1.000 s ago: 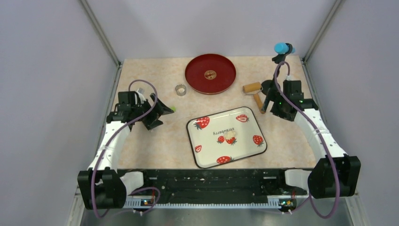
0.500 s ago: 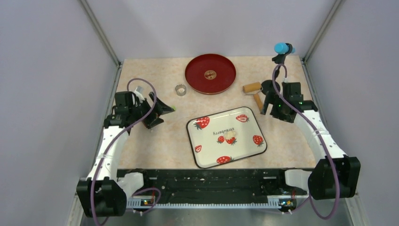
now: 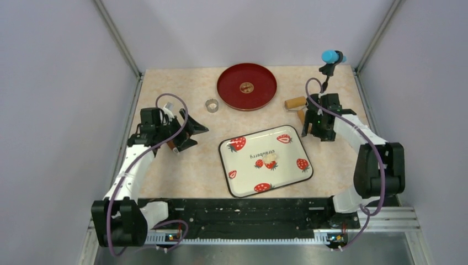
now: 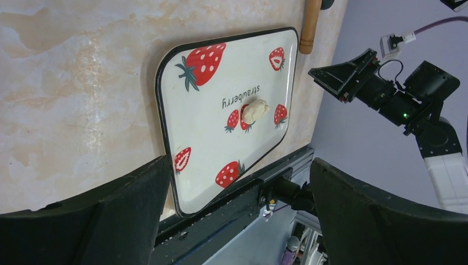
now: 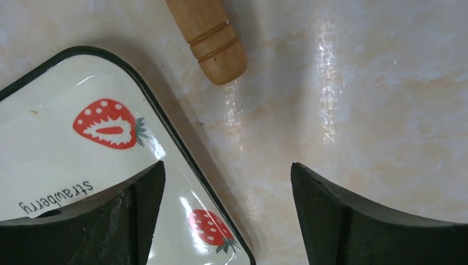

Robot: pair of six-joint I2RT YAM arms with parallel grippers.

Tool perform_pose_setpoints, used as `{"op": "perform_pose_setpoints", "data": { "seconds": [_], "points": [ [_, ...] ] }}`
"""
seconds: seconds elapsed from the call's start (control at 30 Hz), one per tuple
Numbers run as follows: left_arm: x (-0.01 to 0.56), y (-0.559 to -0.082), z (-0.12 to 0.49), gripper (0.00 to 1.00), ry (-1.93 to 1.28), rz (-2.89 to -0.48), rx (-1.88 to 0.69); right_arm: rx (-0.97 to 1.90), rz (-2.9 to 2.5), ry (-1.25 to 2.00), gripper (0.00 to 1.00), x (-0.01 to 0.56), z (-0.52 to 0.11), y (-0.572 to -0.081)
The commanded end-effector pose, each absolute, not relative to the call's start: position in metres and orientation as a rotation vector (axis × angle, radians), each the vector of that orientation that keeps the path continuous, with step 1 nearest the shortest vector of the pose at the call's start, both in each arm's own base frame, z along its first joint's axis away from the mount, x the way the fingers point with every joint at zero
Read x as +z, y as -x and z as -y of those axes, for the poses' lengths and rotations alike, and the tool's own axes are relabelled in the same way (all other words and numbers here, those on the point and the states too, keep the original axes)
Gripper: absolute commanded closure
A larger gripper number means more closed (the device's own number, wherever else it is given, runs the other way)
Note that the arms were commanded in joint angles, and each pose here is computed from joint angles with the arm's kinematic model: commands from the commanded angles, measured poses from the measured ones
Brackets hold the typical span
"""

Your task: Roll out the dumpling wrappers from the dough

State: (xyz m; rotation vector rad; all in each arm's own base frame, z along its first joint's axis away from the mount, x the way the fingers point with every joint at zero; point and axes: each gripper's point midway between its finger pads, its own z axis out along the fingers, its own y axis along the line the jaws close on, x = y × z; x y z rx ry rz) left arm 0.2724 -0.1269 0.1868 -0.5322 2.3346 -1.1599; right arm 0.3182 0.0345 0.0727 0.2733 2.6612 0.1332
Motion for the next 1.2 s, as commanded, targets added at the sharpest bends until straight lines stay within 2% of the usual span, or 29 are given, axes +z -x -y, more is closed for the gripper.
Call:
{"op": "perform_pose_setpoints", "data": {
  "seconds": [0.0, 0.33, 0.53, 0.7, 0.77, 0.87, 1.0, 1.03, 1.17],
  "points": [
    [0.199, -0.285, 0.137, 0.01, 0.438, -2.299, -1.209, 0.135, -2.572, -0.276, 0.22, 0.082, -0.036, -0.362],
    [0.199, -0.323, 0.134, 0.01, 0.421, -2.296, -1.171, -0.052, -2.582, -0.126, 0.35, 0.054, -0.036, -0.398],
    [0.208, -0.338, 0.134, 0.01, 0.398, -2.276, -1.166, -0.085, -2.604, -0.089, 0.39, 0.037, -0.05, -0.41],
    [0.208, -0.342, 0.134, 0.02, 0.397, -2.276, -1.175, -0.106, -2.621, -0.071, 0.47, 0.028, -0.052, -0.417],
    [0.21, -0.342, 0.135, 0.01, 0.384, -2.268, -1.179, -0.094, -2.621, -0.052, 0.52, 0.028, -0.054, -0.418],
    [0.216, -0.34, 0.136, 0.01, 0.348, -2.251, -1.186, -0.079, -2.624, -0.023, 0.66, 0.027, -0.058, -0.417],
    [0.223, -0.341, 0.133, 0.01, 0.318, -2.243, -1.146, -0.075, -2.621, 0.003, 0.97, 0.028, -0.062, -0.418],
    [0.226, -0.343, 0.131, 0.01, 0.311, -2.244, -1.127, -0.073, -2.612, 0.005, 1.0, 0.031, -0.063, -0.42],
    [0.247, -0.35, 0.126, 0.01, 0.244, -2.213, -1.057, -0.076, -2.579, 0.03, 1.0, 0.047, -0.069, -0.429]
  ]
}}
